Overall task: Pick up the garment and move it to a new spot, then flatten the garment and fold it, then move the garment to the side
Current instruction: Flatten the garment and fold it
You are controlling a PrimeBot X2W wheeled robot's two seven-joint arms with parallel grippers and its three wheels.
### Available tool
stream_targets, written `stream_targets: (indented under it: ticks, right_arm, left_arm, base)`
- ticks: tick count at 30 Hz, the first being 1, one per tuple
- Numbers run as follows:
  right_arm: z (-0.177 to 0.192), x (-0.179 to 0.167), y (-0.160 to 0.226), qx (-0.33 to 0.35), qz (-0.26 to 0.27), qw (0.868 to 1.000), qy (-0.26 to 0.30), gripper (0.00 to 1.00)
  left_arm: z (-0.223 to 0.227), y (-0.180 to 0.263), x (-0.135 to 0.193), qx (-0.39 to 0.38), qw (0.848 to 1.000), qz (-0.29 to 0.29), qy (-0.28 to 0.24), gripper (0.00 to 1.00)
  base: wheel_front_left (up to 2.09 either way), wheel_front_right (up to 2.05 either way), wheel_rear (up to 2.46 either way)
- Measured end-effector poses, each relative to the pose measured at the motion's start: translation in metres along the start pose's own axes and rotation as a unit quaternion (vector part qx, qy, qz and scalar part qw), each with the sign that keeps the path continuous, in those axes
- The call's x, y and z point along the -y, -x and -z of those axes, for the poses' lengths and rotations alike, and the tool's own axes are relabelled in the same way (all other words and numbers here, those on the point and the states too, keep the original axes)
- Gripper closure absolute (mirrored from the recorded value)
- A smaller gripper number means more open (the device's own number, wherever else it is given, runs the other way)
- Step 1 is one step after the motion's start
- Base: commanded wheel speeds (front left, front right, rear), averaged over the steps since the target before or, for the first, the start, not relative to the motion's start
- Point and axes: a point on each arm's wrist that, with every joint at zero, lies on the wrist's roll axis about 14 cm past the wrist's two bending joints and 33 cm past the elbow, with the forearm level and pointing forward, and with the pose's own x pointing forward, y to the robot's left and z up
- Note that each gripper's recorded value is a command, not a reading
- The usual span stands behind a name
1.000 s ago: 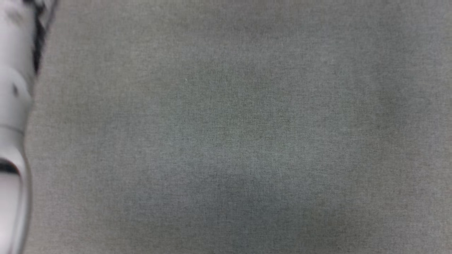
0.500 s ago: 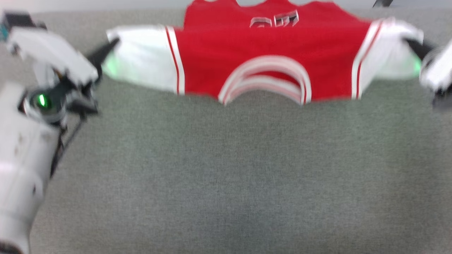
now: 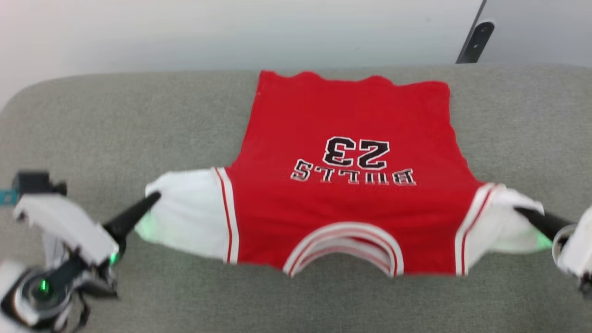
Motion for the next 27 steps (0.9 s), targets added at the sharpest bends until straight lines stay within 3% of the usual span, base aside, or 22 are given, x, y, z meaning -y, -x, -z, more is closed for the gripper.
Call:
stream_targets:
  ticks: [11,19,27]
  right_arm:
    - [0.042,0.014,0.011,-0.072,0.055,0.995,0.029,1.00]
    - [0.067,0.028,-0.010,-0.097,0.077,0.991,0.052,1.00]
    - [0.097,0.049,-0.029,-0.128,0.097,0.985,0.064,1.00]
  left_arm:
    - [0.056,0.020,-0.016,-0.030,0.998,-0.038,0.047,1.00]
    - [0.072,0.009,-0.062,-0.033,0.991,-0.121,-0.046,1.00]
    - [0.097,-0.007,-0.078,-0.035,0.986,-0.149,-0.065,1.00]
  base:
    - [0.00,0.00,0.00]
    - [0.00,0.00,0.00]
    - [0.00,0.00,0.00]
